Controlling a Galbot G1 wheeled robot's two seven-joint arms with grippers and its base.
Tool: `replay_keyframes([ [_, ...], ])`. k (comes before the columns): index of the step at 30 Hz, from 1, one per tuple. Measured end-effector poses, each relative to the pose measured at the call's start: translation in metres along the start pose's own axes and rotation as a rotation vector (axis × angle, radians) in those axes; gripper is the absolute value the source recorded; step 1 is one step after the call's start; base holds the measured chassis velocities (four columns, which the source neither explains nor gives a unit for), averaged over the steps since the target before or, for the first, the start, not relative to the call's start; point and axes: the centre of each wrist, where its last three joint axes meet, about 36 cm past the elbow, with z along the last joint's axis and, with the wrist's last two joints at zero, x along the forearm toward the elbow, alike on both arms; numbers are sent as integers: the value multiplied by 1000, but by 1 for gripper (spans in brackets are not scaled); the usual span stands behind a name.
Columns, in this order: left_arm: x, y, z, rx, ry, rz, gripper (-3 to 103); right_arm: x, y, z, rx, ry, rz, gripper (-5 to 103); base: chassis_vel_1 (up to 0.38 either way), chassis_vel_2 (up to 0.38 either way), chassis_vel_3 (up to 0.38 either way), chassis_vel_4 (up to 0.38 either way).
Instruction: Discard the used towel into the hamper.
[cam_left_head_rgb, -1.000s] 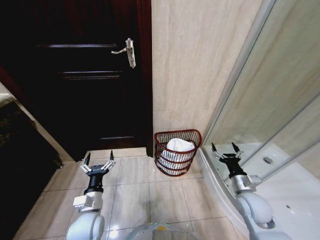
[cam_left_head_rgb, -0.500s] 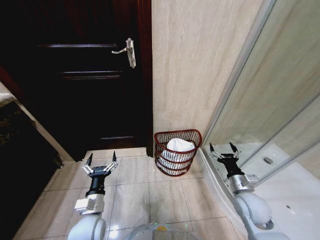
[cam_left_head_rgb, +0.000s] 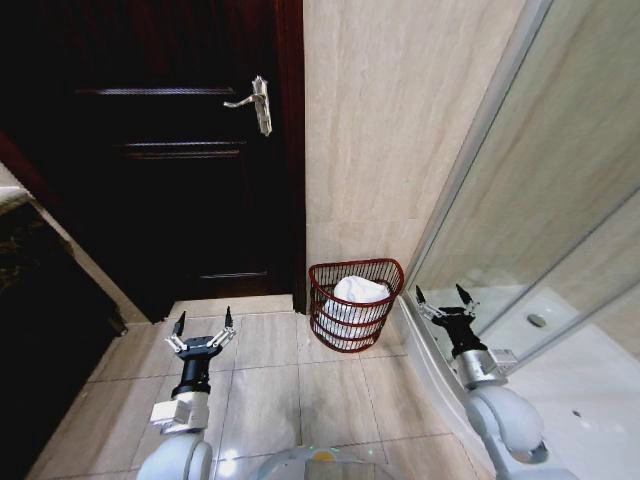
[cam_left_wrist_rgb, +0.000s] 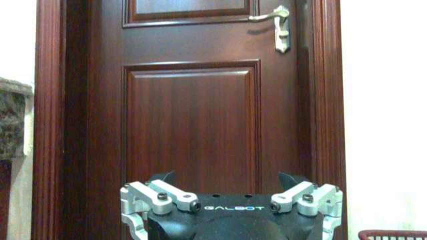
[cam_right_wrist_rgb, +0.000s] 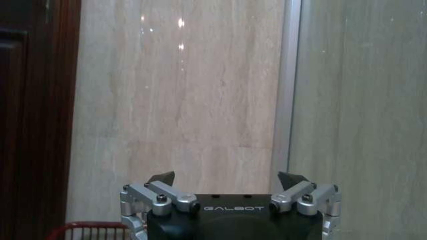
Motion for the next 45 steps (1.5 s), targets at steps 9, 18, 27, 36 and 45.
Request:
replay_keyframes([
  [9, -7, -11, -5, 32, -25, 4, 100, 11, 12, -16, -33, -5, 28, 100, 59, -66, -59, 57],
  [18, -4, -15, 0, 33, -22, 16, 100, 26, 22, -15, -29, 17, 47, 100, 52, -55, -56, 57],
  [27, -6, -13, 7, 31, -11, 25, 100, 30, 5, -8, 10, 29, 82, 100, 71, -77, -79, 72],
  [36, -6, -15, 10, 32, -6, 34, 100, 32, -5, -6, 18, 30, 97, 100, 89, -96, -91, 81],
  [45, -3, -25, 11, 36, 2, 60, 100, 33, 4, -5, 5, 36, 91, 100, 100, -108, -100, 94],
])
